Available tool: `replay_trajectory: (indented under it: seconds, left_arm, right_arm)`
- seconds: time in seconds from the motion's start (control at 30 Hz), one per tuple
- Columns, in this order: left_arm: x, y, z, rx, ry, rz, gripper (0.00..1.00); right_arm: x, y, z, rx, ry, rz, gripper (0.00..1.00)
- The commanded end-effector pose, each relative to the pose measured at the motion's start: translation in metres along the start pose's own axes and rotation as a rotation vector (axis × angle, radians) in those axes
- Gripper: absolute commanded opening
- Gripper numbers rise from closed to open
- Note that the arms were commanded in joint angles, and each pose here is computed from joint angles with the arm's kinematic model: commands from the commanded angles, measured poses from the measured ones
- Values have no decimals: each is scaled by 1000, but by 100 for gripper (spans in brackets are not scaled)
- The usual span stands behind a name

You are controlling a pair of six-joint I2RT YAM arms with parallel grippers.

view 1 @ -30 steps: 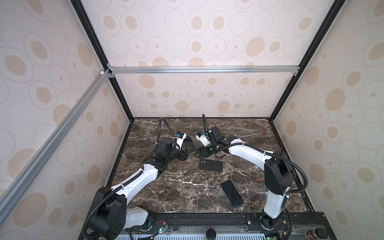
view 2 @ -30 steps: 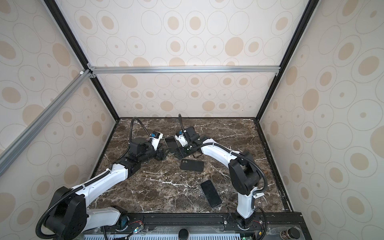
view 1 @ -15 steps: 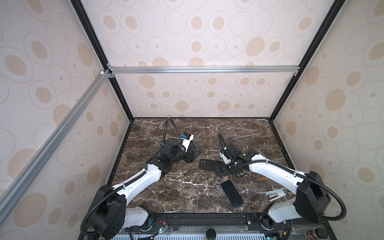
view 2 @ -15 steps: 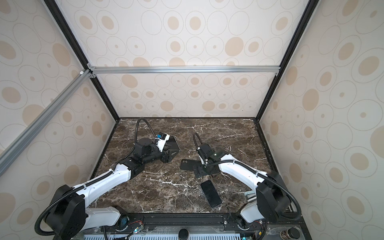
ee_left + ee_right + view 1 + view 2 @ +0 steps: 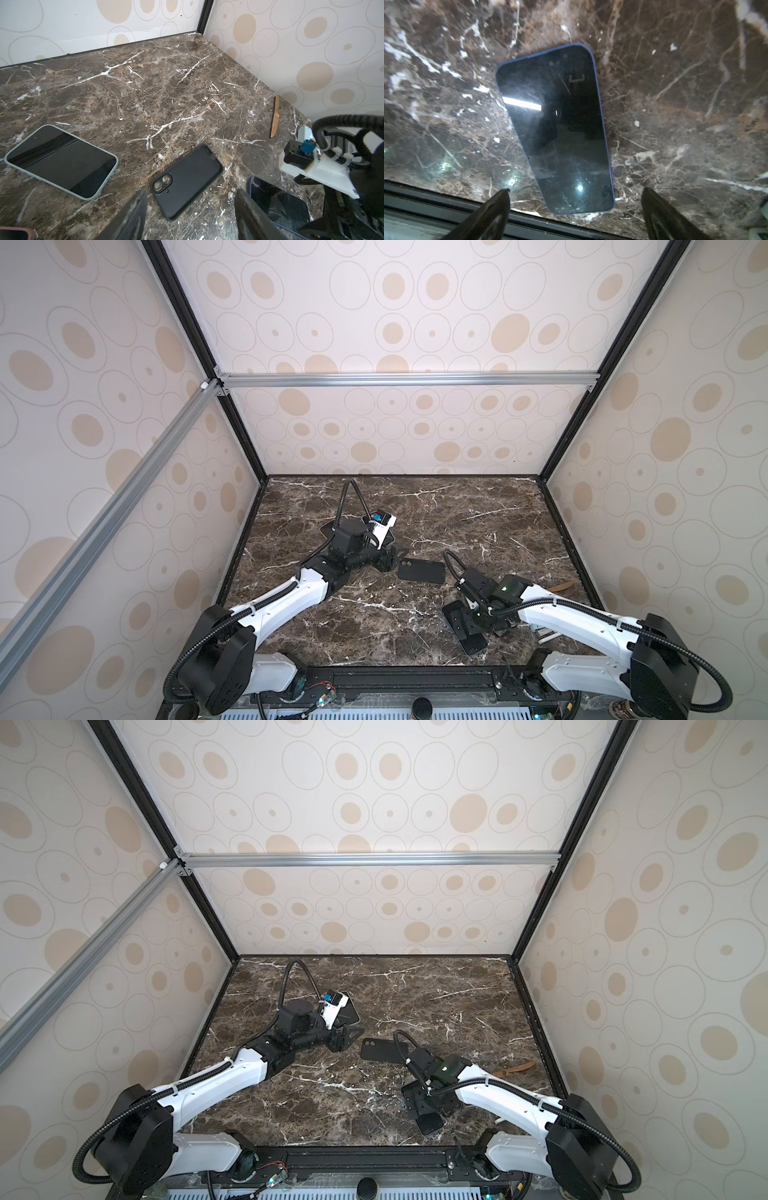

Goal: Put the phone into the phone case
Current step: 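Lower the right gripper and grasp the blue-edged phone nearest the robot, then lift the blue-edged phone with the right gripper toward the left gripper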

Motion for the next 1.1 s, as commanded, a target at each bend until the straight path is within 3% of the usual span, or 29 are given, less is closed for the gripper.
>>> replay_trajectory:
  seconds: [0.0,0.57,0.9,1.07]
  left_arm:
    - [3,1,-16,-51,-24,-23,67]
    - [0,8,-13,-56,-3,-70,67]
    - [3,8,-15,-59,-13,-87,67]
    - [1,9,-14,-40,-11,-85,67]
  right_arm:
    - [-8,-1,2,-10,-11,24,99]
    - [-40,11,13,102,37,139,85]
    - [-39,15,6,96,-13,121,61]
    - [-28,23,-1,116,-97,34,54]
Point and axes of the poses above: each gripper's point midway between its finger pads, its own x axis back along the fingers, its own y axis along the line the jaws close on, z = x × y, the point moved 5 cm from there along x, back along the fingers, and after that the axes turned 11 degrees about -x, right-handed, at the moved point
